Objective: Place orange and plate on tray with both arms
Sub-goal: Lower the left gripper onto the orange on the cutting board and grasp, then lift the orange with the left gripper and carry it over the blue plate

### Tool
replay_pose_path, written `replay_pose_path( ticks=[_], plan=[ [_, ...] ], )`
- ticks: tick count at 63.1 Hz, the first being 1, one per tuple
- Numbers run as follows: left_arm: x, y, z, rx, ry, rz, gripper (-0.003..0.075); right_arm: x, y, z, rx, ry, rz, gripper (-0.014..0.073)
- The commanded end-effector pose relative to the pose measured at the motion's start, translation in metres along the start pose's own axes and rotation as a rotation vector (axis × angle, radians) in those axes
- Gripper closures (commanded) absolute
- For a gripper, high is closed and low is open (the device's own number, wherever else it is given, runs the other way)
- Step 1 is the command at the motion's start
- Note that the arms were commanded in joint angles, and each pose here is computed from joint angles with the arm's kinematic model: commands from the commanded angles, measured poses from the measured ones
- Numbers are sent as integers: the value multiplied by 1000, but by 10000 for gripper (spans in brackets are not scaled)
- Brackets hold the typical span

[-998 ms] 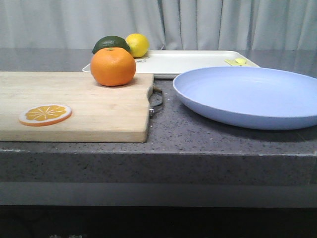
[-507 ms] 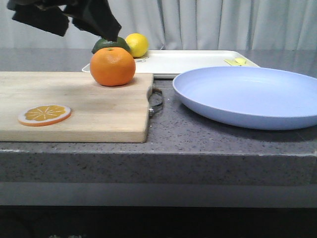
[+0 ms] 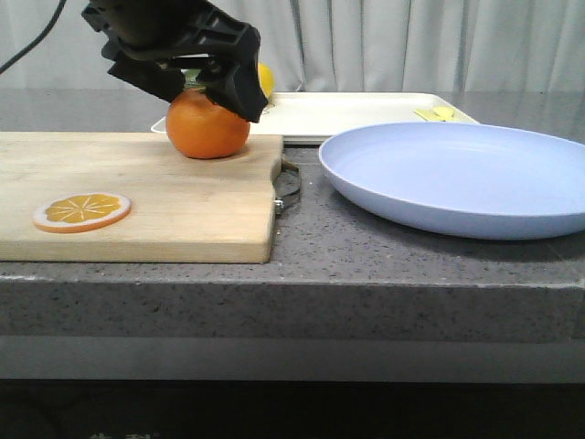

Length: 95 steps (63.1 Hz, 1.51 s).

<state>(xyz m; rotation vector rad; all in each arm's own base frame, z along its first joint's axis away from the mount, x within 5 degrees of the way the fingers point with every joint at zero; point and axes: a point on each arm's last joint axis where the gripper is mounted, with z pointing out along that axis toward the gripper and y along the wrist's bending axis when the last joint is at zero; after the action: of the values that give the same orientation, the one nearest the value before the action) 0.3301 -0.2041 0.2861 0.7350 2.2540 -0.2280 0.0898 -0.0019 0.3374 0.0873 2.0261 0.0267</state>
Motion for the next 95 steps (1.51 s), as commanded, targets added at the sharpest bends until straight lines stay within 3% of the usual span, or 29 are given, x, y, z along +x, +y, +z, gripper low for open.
replay_pose_path(
  ticks=[1,16,31,41,50,63,76,95],
  plan=[
    [-20,-2,-15,-3,-108,9,89,-15,0,-3,6,-98,-8,-49],
    [-16,-2,-2,-1,-85,9,94,-15,0,-3,6,-98,-8,-49],
    [-18,-2,-3,5,-83,-2,313,-15,0,-3,6,-98,-8,-49],
    [-29,-7,-12,15,-84,7,316,-15,0,-3,6,-98,-8,-49],
    [-47,-31,-25,56,-122,64,304,-15,0,-3,6,-98,-8,-49],
    [-68,-84,-41,155,-206,148,304,-15,0,-3,6,-98,-8,-49],
    [-79,-131,-29,230,-202,212,304,-15,0,-3,6,-98,-8,-49],
    [-80,-163,2,268,-181,248,304,-15,0,-3,6,-98,-8,-49]
  ],
)
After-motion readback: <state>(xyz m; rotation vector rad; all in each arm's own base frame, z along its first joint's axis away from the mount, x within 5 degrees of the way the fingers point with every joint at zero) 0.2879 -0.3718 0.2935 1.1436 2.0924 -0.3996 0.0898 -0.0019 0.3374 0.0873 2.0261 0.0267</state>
